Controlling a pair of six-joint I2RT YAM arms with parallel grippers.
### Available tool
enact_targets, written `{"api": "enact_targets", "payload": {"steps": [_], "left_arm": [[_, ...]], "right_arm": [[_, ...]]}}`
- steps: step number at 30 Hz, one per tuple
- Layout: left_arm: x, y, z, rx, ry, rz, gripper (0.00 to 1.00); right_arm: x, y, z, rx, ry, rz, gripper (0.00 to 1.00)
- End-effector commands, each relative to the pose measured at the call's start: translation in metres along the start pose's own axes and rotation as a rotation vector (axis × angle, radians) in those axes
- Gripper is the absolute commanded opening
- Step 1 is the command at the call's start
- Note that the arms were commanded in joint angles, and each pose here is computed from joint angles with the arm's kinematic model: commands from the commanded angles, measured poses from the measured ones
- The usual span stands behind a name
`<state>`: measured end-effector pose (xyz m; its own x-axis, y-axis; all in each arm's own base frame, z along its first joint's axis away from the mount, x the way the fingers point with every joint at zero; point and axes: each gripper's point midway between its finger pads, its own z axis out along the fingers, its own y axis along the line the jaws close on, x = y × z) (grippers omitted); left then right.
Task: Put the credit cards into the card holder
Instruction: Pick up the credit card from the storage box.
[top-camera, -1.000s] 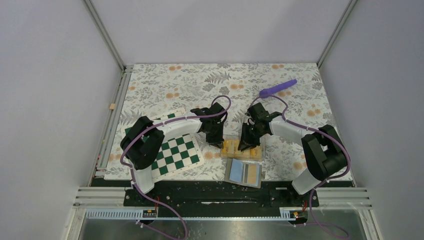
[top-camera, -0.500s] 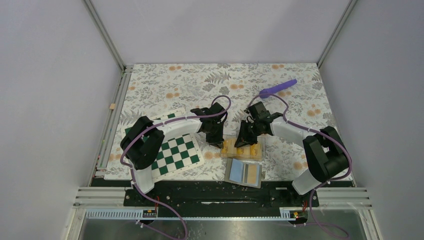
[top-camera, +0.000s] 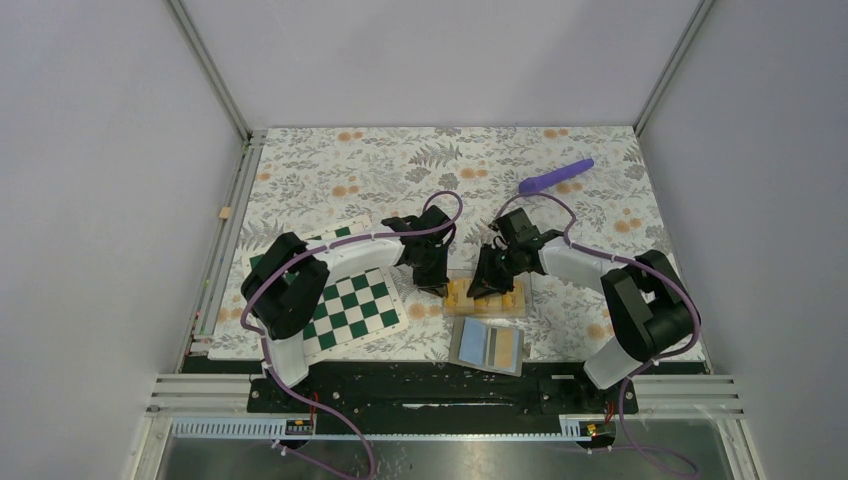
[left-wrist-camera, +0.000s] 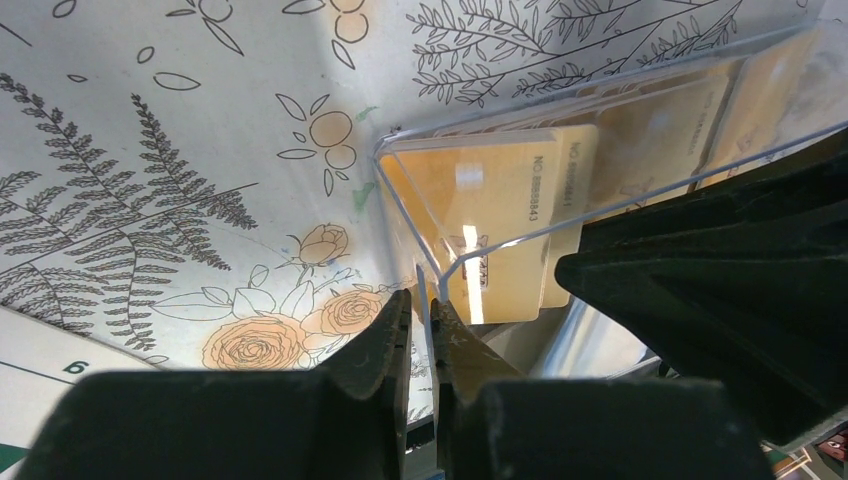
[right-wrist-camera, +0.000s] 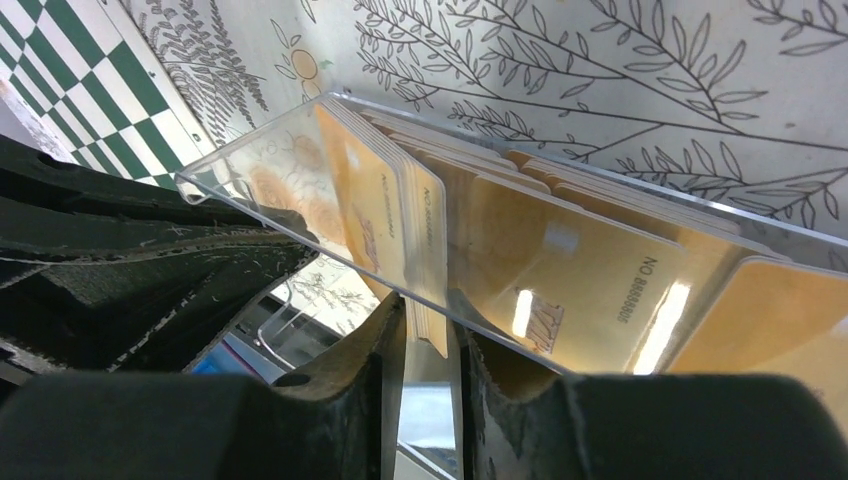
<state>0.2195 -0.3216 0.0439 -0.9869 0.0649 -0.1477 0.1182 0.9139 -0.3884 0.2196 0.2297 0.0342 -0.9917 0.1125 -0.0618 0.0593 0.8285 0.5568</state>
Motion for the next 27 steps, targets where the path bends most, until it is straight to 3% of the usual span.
{"api": "enact_targets", "payload": {"steps": [1, 5, 9, 23, 25, 27], "left_arm": [[0.004, -0.004, 0.007, 0.011, 0.005, 0.013, 0.06], [0.004, -0.004, 0.007, 0.012, 0.006, 0.012, 0.06], [0.004, -0.004, 0.007, 0.011, 0.006, 0.012, 0.06], [0.003, -0.005, 0.005, 0.015, 0.001, 0.015, 0.06], [0.004, -0.004, 0.006, 0.013, 0.003, 0.014, 0.06], [0.004, -0.004, 0.006, 0.012, 0.004, 0.014, 0.06]], "right_arm": [[0.006, -0.015, 0.014, 0.030, 0.027, 0.036, 0.29], [0.008, -0.013, 0.019, 0.006, 0.039, 0.046, 0.23], [0.008, -0.010, 0.018, -0.016, 0.032, 0.046, 0.00], [-0.004, 0.022, -0.027, -0.070, -0.059, -0.062, 0.00], [-0.008, 0.018, -0.034, -0.028, -0.086, -0.088, 0.07], [-0.010, 0.007, -0.039, 0.041, -0.104, -0.099, 0.28]]}}
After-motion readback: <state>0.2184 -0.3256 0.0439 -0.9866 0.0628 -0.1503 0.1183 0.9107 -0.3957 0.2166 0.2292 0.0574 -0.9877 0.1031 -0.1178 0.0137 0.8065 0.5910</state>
